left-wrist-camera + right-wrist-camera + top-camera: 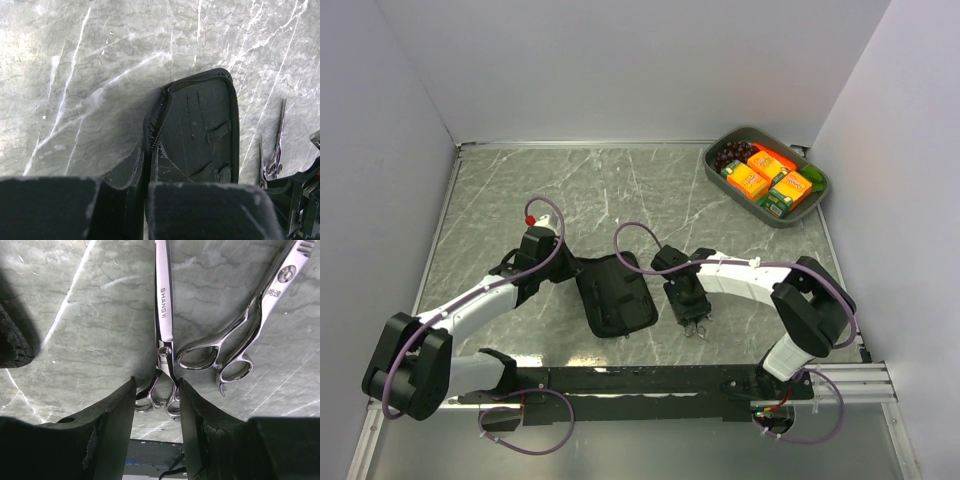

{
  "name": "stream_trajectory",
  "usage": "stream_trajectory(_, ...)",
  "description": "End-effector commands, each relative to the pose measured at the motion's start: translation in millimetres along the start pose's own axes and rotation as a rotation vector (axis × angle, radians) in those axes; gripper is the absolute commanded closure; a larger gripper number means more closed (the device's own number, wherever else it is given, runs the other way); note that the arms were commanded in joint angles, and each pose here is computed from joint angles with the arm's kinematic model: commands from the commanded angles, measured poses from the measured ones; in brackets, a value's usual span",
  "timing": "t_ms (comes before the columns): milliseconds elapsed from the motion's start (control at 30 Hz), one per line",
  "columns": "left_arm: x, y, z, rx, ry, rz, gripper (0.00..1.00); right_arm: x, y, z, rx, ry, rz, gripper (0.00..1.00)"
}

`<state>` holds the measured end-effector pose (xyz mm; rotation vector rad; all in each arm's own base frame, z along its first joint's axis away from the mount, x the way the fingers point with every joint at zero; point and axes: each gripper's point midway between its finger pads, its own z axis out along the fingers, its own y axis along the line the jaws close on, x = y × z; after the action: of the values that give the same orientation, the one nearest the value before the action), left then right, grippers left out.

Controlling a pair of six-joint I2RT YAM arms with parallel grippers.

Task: Sort the hair-cutting tools

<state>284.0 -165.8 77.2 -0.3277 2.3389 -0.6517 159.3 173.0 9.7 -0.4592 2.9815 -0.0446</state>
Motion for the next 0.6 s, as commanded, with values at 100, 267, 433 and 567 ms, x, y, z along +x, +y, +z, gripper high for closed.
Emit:
stream_trajectory(100,-4.8,-8.1,1.8,0.031,-0.004,0.029,0.99,-23.8,3.1,21.3,0.028,-0.04,-0.081,0.53)
stream_trajectory(267,-3.8,-6.8,3.4,0.026,-0.002,0.029,0.99,-31.6,5.9,25.8,0.032,-0.022,-0.114,0.53)
stream_trajectory(433,-4.1,-6.9,4.1,0.027,-0.003,0.03,0.99,-39.0,5.5,28.0,0.057,-0.008,-0.147,0.5)
stream_trajectory(567,-4.2,-6.6,5.8,0.027,-0.002,0.028,0.99,-43.4,5.2,27.4,0.066,-0.011,-0.152,0.5)
